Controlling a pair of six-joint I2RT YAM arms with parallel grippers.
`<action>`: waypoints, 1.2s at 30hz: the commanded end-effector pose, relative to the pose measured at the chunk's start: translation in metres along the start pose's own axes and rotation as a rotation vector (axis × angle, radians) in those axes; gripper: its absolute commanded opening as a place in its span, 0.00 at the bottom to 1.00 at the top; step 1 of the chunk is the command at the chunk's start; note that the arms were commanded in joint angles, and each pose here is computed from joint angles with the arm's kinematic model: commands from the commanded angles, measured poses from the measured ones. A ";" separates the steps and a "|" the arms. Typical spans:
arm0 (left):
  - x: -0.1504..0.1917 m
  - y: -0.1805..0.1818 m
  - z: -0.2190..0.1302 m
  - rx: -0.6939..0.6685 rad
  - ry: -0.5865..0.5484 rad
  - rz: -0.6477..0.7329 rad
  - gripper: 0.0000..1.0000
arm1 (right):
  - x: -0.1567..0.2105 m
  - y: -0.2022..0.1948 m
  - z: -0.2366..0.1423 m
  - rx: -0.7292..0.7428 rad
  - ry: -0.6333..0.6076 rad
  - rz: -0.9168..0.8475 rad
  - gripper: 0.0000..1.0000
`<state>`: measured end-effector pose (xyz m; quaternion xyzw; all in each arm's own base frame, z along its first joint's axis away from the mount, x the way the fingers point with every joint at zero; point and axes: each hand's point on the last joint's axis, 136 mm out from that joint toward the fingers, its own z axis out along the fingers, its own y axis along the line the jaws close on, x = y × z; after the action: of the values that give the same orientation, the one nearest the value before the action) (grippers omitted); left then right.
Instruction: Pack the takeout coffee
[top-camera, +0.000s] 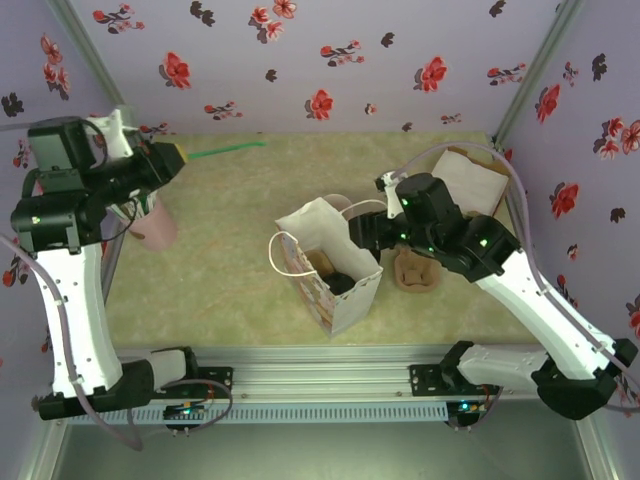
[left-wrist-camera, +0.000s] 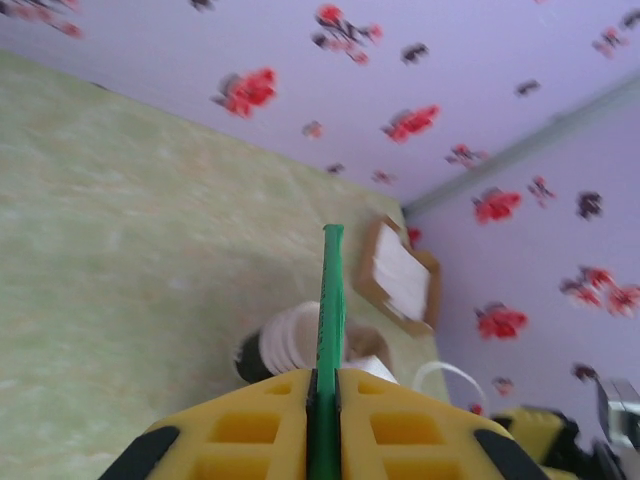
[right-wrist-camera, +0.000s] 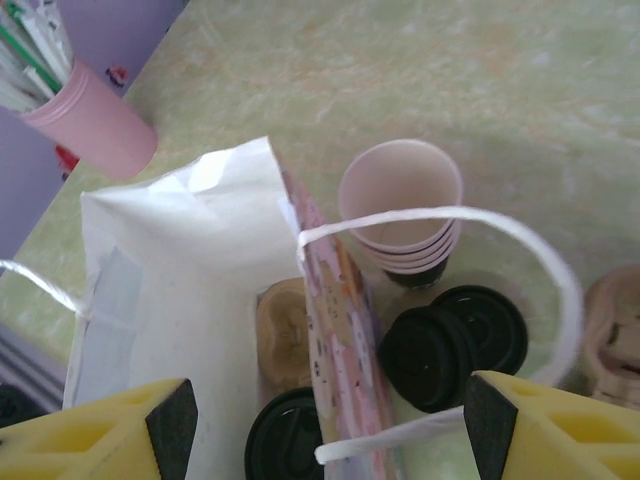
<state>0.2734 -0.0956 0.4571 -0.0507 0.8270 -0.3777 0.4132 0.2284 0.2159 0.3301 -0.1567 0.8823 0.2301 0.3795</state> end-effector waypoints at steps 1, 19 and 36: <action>0.016 -0.034 0.000 0.136 0.045 0.043 0.12 | -0.009 -0.019 -0.017 0.089 -0.069 0.037 0.73; 0.116 -0.039 0.022 0.040 0.360 0.245 0.10 | -0.003 -0.052 -0.032 0.215 -0.101 0.134 0.74; 0.153 -0.060 0.095 -0.241 0.564 0.611 0.12 | 0.003 -0.036 -0.017 0.122 -0.053 0.124 0.75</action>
<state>0.2221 -0.2607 0.3809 0.2313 0.9101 -0.2142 0.2691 0.2315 0.1720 0.3299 -0.0706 0.8924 0.1932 0.4016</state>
